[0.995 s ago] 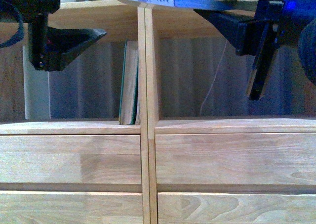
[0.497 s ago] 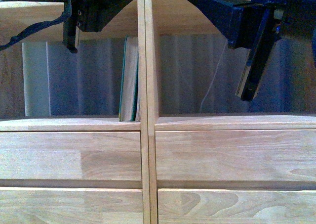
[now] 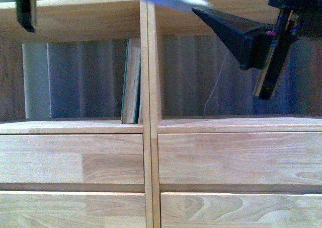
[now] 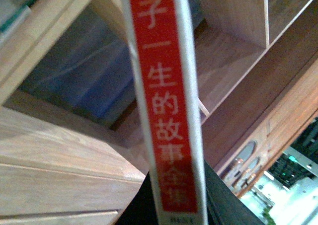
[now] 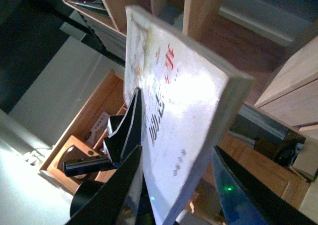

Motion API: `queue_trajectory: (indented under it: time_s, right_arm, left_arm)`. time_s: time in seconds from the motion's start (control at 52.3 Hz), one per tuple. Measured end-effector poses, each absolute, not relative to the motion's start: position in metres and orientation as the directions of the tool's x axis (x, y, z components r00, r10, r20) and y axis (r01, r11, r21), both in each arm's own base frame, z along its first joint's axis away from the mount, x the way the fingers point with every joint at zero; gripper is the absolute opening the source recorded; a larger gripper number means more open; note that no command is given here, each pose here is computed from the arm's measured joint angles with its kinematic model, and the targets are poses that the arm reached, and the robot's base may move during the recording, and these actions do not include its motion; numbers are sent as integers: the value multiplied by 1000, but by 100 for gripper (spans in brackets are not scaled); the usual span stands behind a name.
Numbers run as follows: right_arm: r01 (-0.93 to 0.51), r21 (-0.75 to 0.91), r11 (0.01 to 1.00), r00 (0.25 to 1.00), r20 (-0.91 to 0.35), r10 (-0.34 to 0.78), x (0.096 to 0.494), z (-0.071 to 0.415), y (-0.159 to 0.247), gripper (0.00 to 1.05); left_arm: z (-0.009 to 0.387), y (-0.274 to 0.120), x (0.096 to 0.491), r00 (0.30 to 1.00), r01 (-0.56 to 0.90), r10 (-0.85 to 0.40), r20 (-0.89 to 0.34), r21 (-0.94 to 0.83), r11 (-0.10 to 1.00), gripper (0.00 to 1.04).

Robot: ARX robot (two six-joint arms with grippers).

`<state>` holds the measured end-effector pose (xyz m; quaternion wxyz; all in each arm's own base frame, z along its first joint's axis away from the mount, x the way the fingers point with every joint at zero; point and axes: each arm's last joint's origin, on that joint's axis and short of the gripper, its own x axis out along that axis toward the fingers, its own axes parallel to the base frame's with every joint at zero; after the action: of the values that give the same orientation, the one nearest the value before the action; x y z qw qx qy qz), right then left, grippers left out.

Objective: Organize books on shelf

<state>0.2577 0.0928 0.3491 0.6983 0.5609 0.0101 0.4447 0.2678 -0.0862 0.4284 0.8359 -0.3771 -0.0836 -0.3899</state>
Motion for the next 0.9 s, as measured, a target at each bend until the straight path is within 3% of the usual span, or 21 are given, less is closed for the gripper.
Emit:
queue_trajectory:
  time_s: [0.134, 0.325, 0.574, 0.899]
  right_arm:
    - [-629, 775, 52, 638, 477, 605, 259, 353, 72, 72]
    - [-642, 719, 267, 724, 454, 519, 253, 356, 23, 99]
    - [-645, 688, 332, 739, 452, 499, 252, 356, 15, 98]
    - [-646, 683, 341, 740, 452, 498, 252, 356, 15, 98]
  left_arm:
    - [441, -62, 257, 702, 711, -543, 461, -502, 493, 7]
    - [453, -21, 249, 753, 644, -463, 468, -380, 663, 7]
    - [452, 19, 257, 834, 471, -351, 426, -217, 855, 7]
    - [438, 30, 303, 911, 292, -287, 295, 28, 956, 7]
